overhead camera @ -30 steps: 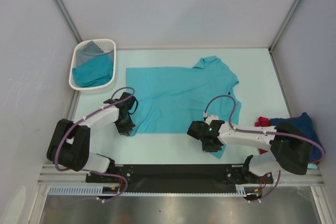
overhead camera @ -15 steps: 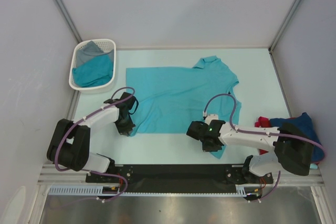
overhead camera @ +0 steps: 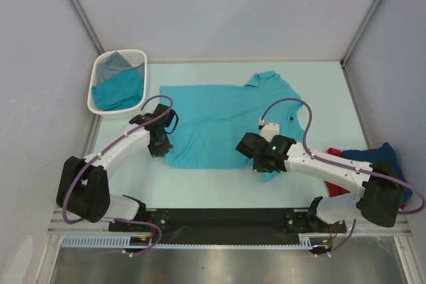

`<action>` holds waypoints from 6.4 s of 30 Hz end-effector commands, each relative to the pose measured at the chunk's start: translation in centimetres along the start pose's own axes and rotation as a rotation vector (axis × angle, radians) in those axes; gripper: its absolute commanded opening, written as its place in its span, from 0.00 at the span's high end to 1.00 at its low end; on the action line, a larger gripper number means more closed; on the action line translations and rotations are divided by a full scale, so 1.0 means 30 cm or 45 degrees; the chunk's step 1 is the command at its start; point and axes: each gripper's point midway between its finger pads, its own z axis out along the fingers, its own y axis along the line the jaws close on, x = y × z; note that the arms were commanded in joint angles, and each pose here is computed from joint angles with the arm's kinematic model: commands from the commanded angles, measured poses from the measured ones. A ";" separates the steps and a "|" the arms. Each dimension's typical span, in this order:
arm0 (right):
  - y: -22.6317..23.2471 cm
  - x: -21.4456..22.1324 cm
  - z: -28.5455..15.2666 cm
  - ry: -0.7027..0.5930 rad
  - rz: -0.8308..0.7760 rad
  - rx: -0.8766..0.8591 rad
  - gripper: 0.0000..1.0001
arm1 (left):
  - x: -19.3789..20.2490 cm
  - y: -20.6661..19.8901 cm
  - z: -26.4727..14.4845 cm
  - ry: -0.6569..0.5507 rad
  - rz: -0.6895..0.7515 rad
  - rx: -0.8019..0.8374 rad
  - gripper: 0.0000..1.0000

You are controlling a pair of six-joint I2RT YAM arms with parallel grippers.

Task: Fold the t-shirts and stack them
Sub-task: Grap the side of the flattened tshirt closest away from the robot with both arms, then fold the flattened tshirt in 1/3 of the way

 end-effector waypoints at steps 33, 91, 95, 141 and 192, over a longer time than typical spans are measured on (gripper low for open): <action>-0.237 -0.410 -0.074 -0.314 0.241 0.141 1.00 | -0.327 0.002 -0.198 -0.290 -0.082 -0.021 1.00; -0.182 -0.903 0.304 -0.350 0.338 0.265 1.00 | -0.570 -0.083 0.061 -0.200 -0.176 -0.172 1.00; -0.171 -0.929 0.336 -0.351 0.344 0.265 1.00 | -0.596 -0.080 0.085 -0.195 -0.188 -0.195 1.00; -0.198 -0.681 0.073 -0.374 0.307 0.198 1.00 | -0.403 -0.009 -0.200 -0.328 -0.137 -0.028 1.00; -0.268 -0.087 -0.224 -0.221 0.257 0.229 1.00 | -0.025 0.191 -0.189 -0.159 -0.053 -0.099 1.00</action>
